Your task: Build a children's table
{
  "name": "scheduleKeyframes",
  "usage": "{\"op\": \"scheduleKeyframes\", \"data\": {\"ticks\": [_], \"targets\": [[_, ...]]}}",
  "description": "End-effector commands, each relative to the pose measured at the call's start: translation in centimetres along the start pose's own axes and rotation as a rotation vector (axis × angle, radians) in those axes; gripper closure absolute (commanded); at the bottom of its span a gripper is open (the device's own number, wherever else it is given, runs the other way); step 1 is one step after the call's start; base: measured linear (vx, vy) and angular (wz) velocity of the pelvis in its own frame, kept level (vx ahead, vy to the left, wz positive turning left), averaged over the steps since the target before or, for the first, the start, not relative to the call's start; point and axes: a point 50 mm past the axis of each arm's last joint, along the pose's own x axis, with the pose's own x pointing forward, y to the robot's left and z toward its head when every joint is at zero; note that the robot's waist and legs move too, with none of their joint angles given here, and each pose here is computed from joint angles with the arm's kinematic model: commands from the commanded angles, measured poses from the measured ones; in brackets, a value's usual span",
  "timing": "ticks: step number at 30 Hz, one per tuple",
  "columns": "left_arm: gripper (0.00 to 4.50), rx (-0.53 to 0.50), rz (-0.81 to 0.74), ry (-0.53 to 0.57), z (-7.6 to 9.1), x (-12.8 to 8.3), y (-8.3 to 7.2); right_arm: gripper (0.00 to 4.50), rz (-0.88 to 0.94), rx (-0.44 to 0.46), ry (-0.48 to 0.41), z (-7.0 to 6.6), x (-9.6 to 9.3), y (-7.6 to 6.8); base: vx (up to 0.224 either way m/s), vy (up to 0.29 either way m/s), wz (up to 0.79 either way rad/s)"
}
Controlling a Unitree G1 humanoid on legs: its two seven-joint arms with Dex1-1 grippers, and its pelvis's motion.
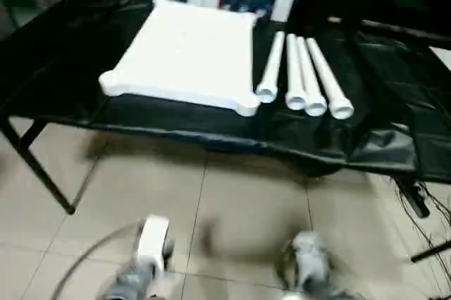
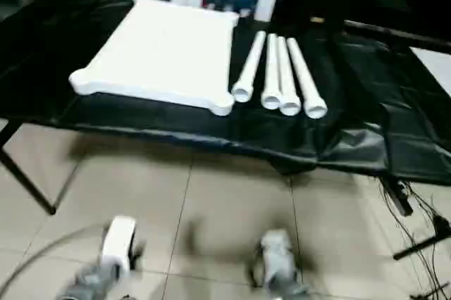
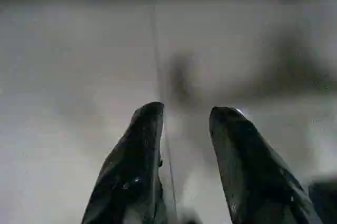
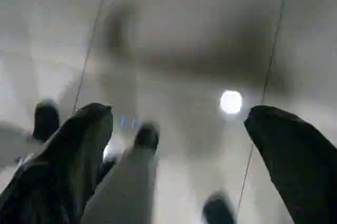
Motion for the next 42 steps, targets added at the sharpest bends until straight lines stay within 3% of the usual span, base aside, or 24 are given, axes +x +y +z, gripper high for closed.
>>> {"op": "scheduleKeyframes", "data": {"ticks": [1,2,3,4,5,6,7,8,9,10,11,12,13,14,16,18,20,23,25,27,28,30,35,42], "targets": [[2.47,0.009,-0.056,-0.139,1.6,-0.3,-0.2,0.00,0.061,-0.035,-0.126,1.5,-0.7,-0.2,0.000,0.000,0.00],[2.47,0.027,-0.061,-0.183,2.2,-0.6,-0.1,0.00,0.081,-0.046,-0.183,2.2,-1.4,-0.3,0.000,0.000,0.00],[2.42,0.027,-0.061,-0.183,2.2,-0.6,-0.1,0.00,0.081,-0.046,-0.183,2.2,-1.4,-0.3,0.000,0.000,0.00],[2.30,0.073,-0.111,-0.343,4.3,-2.1,-0.2,0.00,0.135,-0.036,-0.360,4.6,-4.6,-0.7,0.000,0.000,0.00],[2.30,0.095,-0.129,-0.415,5.3,-3.1,-0.4,0.00,0.162,-0.044,-0.424,5.6,-6.2,-0.8,0.000,0.000,0.00],[2.19,0.095,-0.129,-0.415,5.3,-3.1,-0.4,0.00,0.162,-0.044,-0.424,5.6,-6.2,-0.8,0.000,0.000,0.00],[2.06,0.088,-0.151,-0.509,6.8,-4.5,-0.7,0.00,0.202,-0.058,-0.503,6.9,-8.5,-0.8,0.000,0.000,0.00],[1.99,0.083,-0.154,-0.561,7.9,-5.3,-0.8,0.00,0.221,-0.076,-0.547,7.8,-9.7,-0.7,0.000,0.000,0.00],[1.99,0.083,-0.154,-0.561,7.9,-5.3,-0.8,0.00,0.221,-0.076,-0.547,7.8,-9.7,-0.7,0.000,0.000,0.00],[1.91,0.077,-0.148,-0.626,9.4,-6.4,-1.0,0.00,0.246,-0.092,-0.610,9.0,-11.1,-0.5,0.000,0.000,0.00],[1.91,0.057,-0.141,-0.646,10.0,-6.6,-1.0,0.00,0.236,-0.084,-0.628,9.6,-11.4,-0.6,0.000,0.000,0.00],[1.67,0.011,-0.120,-0.703,12.2,-7.3,-1.0,0.00,0.154,-0.079,-0.695,12.1,-12.3,-1.1,0.000,0.000,0.00],[1.58,0.002,-0.115,-0.716,12.8,-7.6,-1.0,0.00,0.121,-0.079,-0.714,12.8,-12.6,-1.3,0.000,0.000,0.00],[1.58,-0.021,-0.091,-0.755,14.6,-8.1,-0.9,0.00,-0.011,-0.080,-0.776,15.1,-13.3,-1.8,0.000,0.000,0.00],[1.58,-0.012,-0.004,-0.769,16.0,-8.0,-0.4,0.00,-0.131,-0.071,-0.854,17.4,-13.5,-1.9,-0.026,-0.002,-0.02],[1.58,0.010,0.134,-0.795,16.9,-8.0,0.6,0.00,-0.263,-0.090,-0.794,18.0,-12.7,-2.3,0.000,0.000,0.00],[1.58,-0.032,0.121,-0.820,17.5,-7.8,0.8,0.00,-0.283,-0.038,-0.764,18.0,-11.8,-2.5,0.000,0.000,0.00],[1.58,0.045,0.122,-0.797,17.9,-7.5,0.8,0.00,-0.202,0.127,-0.783,18.6,-11.0,-2.2,0.000,0.000,0.00],[1.58,0.083,0.146,-0.761,18.7,-7.3,0.5,0.00,-0.140,0.098,-0.792,19.6,-11.0,-1.0,0.000,0.000,0.00],[1.58,0.072,0.102,-0.782,20.2,-7.6,-0.5,0.00,-0.072,0.085,-0.820,20.9,-11.6,0.0,0.000,0.000,0.00],[1.58,0.111,0.068,-0.814,21.7,-7.5,-0.8,0.00,-0.036,0.061,-0.855,22.1,-11.7,1.2,0.000,0.000,0.00],[1.58,0.141,0.030,-0.838,22.6,-7.4,-1.1,0.00,-0.026,0.056,-0.868,22.4,-11.7,1.8,0.000,0.000,0.00],[1.58,0.137,0.049,-0.802,21.7,-7.2,-1.0,0.00,-0.019,0.027,-0.827,21.5,-10.7,2.5,0.018,0.001,0.03],[1.58,0.123,0.074,-0.783,21.6,-7.2,-0.8,0.00,-0.021,-0.011,-0.845,21.9,-11.1,2.8,0.109,0.000,0.54]]}}
